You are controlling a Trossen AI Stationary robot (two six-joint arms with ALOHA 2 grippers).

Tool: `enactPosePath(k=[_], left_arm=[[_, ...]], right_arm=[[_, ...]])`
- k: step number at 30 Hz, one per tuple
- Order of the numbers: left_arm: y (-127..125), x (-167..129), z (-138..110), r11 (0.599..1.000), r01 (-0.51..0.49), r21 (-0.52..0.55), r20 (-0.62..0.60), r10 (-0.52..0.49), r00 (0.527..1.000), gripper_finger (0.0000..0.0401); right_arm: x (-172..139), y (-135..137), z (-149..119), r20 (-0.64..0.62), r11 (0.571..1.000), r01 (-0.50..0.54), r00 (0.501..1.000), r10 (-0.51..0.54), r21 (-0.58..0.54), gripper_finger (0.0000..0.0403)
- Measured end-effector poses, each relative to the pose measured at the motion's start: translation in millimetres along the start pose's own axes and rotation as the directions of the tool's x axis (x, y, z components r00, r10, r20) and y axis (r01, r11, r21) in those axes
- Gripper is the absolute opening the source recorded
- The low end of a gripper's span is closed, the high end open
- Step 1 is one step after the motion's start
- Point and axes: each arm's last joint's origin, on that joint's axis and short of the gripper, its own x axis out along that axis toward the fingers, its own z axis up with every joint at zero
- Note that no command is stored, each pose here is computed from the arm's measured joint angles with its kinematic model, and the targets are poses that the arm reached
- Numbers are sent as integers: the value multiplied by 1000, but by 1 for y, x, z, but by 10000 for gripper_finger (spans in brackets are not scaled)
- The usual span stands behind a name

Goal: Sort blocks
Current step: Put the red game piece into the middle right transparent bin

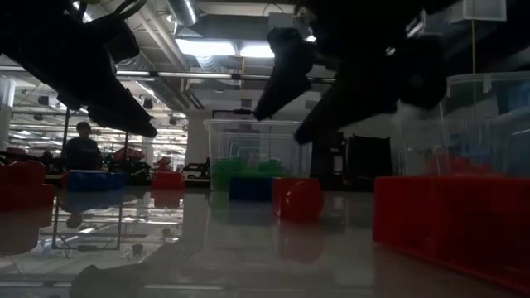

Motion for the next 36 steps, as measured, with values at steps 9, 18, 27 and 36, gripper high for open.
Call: enactPosePath(k=[9, 18, 27, 36], left_arm=[[0, 0, 0, 1000, -1, -14, -1, 1, 1000, 251], [0, 0, 0, 1000, -1, -14, -2, 1, 1000, 251], [0, 0, 0, 1000, -1, -13, -3, 1, 1000, 251], [0, 1, -1, 1000, -5, -17, -9, 5, 1000, 251]], right_arm=[[16, 9, -3, 31, 975, -116, 993, 112, 191, 317], [31, 14, -11, -46, 945, -49, 997, 67, 324, 317], [38, 16, -15, -69, 915, -35, 995, 68, 401, 317], [46, 17, -23, -134, 910, 39, 991, 18, 413, 317]])
